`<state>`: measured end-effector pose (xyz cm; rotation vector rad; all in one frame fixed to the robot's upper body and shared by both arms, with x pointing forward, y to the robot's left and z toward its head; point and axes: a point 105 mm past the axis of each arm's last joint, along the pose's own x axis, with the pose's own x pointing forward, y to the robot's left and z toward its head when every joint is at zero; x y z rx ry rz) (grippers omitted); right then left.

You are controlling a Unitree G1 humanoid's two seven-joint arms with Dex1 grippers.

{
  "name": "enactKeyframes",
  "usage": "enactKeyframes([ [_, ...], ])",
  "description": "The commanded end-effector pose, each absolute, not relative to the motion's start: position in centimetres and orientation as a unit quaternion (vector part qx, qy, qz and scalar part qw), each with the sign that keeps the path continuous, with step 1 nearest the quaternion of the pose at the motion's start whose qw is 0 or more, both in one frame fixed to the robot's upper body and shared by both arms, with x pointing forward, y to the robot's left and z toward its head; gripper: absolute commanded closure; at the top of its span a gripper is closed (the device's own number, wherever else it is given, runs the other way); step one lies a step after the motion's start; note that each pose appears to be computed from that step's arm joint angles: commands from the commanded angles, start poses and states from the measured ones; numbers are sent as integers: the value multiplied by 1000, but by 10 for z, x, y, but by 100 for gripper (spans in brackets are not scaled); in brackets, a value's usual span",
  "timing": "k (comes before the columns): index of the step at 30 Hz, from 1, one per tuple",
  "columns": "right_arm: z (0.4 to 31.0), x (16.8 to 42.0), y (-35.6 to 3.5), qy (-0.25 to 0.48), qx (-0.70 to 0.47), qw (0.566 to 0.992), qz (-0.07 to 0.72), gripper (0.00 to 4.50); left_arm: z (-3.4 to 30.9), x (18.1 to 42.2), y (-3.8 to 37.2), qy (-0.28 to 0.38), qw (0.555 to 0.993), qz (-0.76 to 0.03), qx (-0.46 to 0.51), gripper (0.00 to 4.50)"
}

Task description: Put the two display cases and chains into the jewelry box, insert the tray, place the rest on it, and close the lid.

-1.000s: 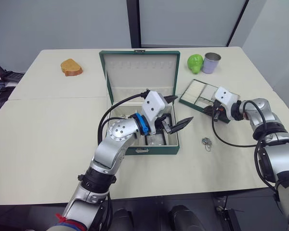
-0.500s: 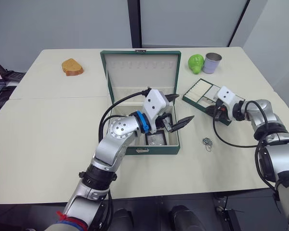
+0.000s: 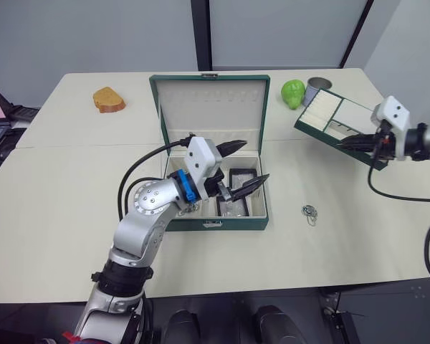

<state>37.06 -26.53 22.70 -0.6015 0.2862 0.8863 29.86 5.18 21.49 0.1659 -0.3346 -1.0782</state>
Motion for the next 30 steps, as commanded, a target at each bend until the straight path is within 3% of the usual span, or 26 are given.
enactKeyframes([
  [1,262,339,-253,105,-295,835,452,447,224,281,61,-176,833,-520,72,0],
  [9,270,268,-199,119,-274,777,555,447,212,256,101,-138,849,-502,87,0],
  [13,257,249,-172,125,-255,751,596,447,200,247,115,-107,861,-489,92,0],
  [20,225,261,-128,114,-271,742,603,447,190,234,138,-85,894,-432,88,0],
  [30,207,273,-79,100,-302,718,619,447,177,211,162,-54,924,-370,86,0],
])
